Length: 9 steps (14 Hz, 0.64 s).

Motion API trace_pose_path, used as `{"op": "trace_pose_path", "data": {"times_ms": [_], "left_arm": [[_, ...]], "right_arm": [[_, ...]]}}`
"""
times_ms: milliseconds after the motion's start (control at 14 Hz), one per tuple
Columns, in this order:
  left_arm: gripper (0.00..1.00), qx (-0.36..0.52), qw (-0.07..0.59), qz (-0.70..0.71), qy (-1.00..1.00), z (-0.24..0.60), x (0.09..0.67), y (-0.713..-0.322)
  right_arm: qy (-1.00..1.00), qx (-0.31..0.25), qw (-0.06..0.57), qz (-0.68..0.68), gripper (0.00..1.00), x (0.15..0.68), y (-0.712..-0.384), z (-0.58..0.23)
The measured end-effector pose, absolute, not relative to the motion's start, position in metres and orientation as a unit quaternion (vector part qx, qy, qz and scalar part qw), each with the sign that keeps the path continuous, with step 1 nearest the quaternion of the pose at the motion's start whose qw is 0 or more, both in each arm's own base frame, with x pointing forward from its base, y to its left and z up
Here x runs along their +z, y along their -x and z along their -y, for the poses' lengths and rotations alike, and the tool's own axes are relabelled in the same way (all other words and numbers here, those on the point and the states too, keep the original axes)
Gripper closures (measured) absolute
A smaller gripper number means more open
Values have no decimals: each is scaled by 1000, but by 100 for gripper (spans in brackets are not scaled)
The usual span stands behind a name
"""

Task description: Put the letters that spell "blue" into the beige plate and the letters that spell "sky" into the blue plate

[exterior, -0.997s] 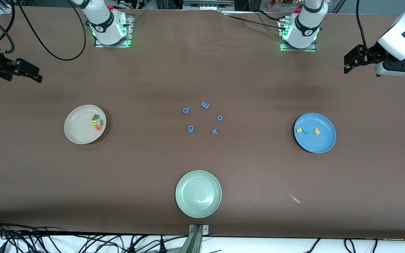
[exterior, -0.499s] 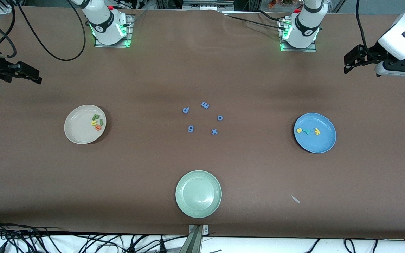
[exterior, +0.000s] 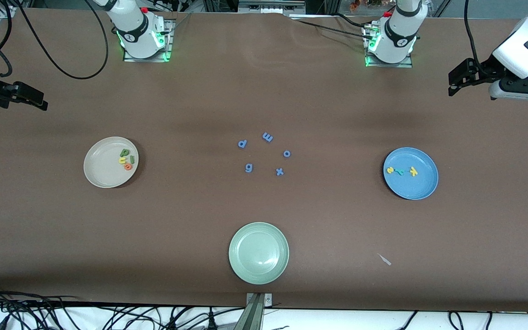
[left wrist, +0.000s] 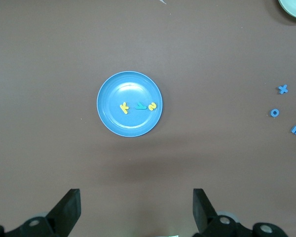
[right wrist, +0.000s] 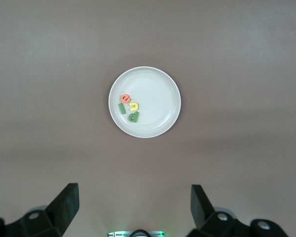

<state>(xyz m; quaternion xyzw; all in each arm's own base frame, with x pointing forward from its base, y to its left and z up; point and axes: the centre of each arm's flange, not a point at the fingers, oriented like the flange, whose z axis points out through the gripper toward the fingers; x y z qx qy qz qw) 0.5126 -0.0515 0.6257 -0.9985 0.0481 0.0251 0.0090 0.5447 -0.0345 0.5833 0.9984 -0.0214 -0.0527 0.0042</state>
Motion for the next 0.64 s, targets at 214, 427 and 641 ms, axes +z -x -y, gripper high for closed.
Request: {"op": "trace_pose_path", "data": {"times_ms": [214, 427, 641], "left_arm": [[0, 26, 9, -48, 998, 52, 626, -512], [0, 26, 9, -48, 998, 52, 625, -512], [0, 27, 9, -48, 998, 51, 625, -512]], "right_arm": [[-998, -52, 4, 21, 0, 582, -546, 34], [-999, -49, 5, 21, 0, 580, -548, 35], [-999, -43, 5, 21, 0, 579, -551, 35]]}}
